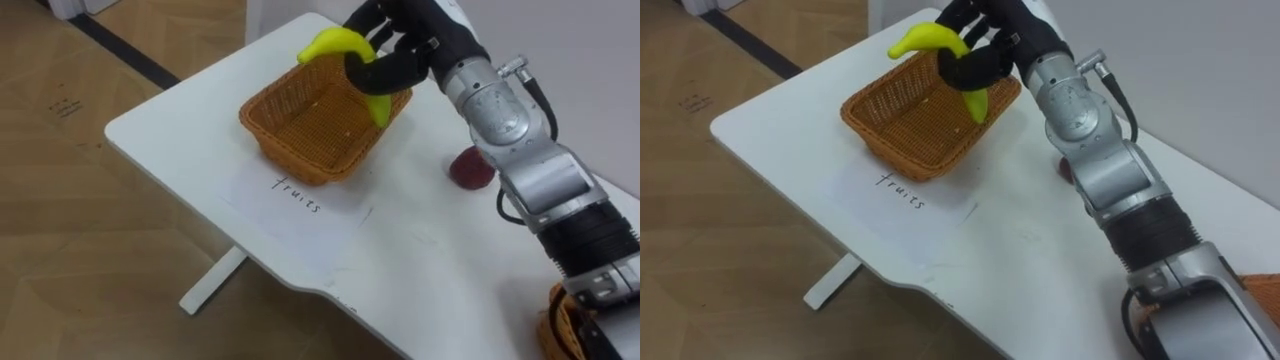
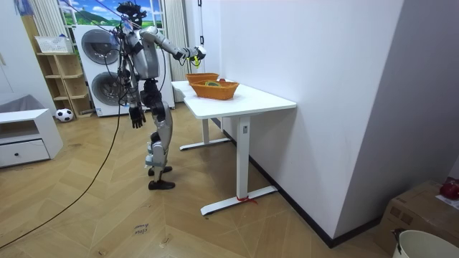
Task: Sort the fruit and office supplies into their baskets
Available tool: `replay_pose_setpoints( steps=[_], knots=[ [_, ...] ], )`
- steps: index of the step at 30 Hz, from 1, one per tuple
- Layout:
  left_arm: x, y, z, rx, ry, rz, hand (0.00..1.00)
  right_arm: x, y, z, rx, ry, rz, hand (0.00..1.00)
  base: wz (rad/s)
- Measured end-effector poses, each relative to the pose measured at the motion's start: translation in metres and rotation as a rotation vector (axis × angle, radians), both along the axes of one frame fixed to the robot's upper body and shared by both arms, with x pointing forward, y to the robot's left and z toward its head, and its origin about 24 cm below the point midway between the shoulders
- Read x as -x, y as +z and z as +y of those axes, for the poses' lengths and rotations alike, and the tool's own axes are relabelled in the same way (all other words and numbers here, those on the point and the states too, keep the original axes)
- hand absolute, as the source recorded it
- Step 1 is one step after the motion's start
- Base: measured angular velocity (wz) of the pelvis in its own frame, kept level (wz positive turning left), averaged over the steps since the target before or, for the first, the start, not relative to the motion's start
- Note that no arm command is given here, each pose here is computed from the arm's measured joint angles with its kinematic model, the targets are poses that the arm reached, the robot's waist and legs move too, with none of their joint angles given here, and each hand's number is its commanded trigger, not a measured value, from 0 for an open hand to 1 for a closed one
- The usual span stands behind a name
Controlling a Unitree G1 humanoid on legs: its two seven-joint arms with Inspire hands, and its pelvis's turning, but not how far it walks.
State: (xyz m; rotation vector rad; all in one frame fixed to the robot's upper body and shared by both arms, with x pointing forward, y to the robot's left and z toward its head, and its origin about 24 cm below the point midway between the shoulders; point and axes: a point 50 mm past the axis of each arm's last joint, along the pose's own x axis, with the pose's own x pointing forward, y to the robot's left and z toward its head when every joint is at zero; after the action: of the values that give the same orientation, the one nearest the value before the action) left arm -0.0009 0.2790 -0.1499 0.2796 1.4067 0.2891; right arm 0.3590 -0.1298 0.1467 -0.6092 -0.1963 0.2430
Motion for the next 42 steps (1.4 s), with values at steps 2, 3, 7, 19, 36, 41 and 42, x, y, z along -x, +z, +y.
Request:
replay_pose_setpoints(
  steps=[2, 3, 7, 19, 36, 41, 42],
  knots=[
    [0.000, 0.000, 0.000, -0.001, 0.000, -0.001, 0.00, 0.001, -0.002, 0.003, 0.007, 0.011, -0.004, 1.00, 0.00],
    [0.000, 0.000, 0.000, -0.002, 0.000, -0.001, 0.00, 0.001, -0.004, 0.004, 0.009, 0.014, -0.003, 1.00, 0.00],
    [-0.003, 0.000, 0.000, -0.005, -0.002, -0.009, 0.00, -0.001, -0.016, 0.005, 0.042, 0.012, 0.035, 1.00, -0.04],
    [-0.002, 0.000, 0.000, -0.007, -0.001, -0.006, 0.00, -0.002, -0.021, 0.006, 0.032, -0.006, 0.044, 1.00, 0.04],
    [0.001, 0.000, 0.001, -0.011, 0.002, 0.004, 0.00, -0.004, -0.047, 0.005, 0.049, -0.038, 0.139, 0.00, 0.03],
    [0.002, 0.000, 0.001, -0.014, 0.002, 0.005, 0.00, -0.004, -0.050, 0.004, 0.033, -0.044, 0.157, 0.00, 0.00],
    [0.002, 0.000, 0.001, -0.014, 0.002, 0.005, 0.00, -0.004, -0.050, 0.003, 0.032, -0.045, 0.159, 0.00, 0.00]
  ],
)
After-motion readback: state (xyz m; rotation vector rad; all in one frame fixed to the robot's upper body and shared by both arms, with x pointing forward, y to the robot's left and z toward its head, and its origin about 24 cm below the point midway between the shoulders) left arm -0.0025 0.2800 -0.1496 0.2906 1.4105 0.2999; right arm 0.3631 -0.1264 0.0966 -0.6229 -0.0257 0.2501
